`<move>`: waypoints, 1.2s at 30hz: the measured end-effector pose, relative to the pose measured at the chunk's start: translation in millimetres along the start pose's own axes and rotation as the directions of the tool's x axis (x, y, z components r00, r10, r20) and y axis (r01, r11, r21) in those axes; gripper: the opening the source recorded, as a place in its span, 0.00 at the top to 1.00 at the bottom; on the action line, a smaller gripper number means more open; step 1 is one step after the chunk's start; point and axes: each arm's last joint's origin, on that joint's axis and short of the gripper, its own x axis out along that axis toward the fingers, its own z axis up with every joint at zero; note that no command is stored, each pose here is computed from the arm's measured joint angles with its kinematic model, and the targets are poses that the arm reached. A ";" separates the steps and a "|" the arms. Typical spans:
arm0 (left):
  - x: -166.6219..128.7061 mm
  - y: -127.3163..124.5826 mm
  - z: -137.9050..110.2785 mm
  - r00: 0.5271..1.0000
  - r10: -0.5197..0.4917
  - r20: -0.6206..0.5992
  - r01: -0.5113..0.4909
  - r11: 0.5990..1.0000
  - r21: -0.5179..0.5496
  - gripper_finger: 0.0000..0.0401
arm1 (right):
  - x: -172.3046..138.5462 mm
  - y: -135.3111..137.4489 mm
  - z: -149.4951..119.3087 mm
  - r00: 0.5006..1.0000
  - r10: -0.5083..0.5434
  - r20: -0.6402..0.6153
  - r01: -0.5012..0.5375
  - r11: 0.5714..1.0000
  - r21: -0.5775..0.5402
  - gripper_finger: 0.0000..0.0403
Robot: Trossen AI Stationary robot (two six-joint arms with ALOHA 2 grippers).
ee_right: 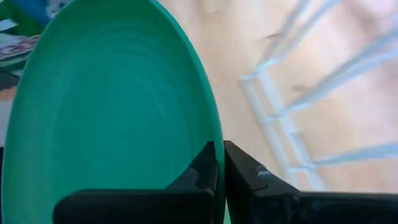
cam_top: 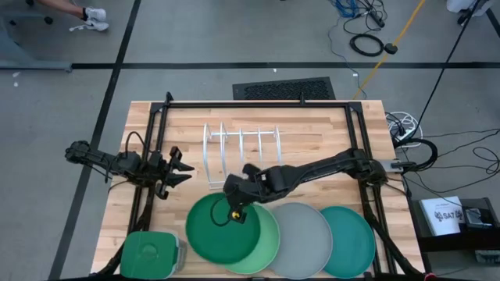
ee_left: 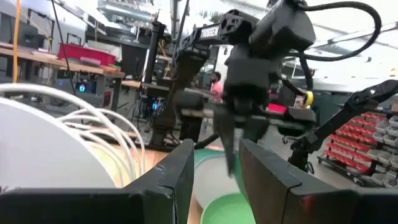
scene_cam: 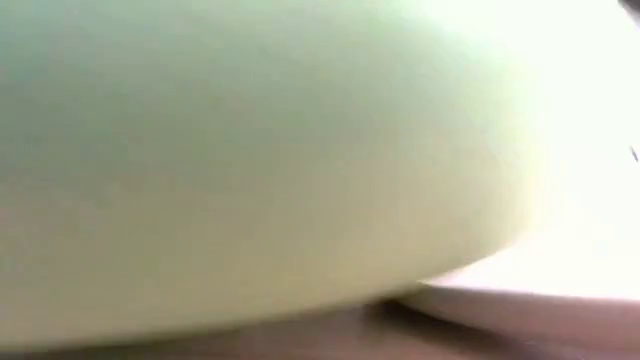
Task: Sort dishes
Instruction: Put the green plate into the white dish rack
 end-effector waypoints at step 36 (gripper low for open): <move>0.0 0.0 0.6 1.000 0.000 0.006 0.000 1.000 -0.001 0.68 | -173.0 -78.3 18.1 0.410 -0.809 0.421 0.729 0.568 0.381 1.00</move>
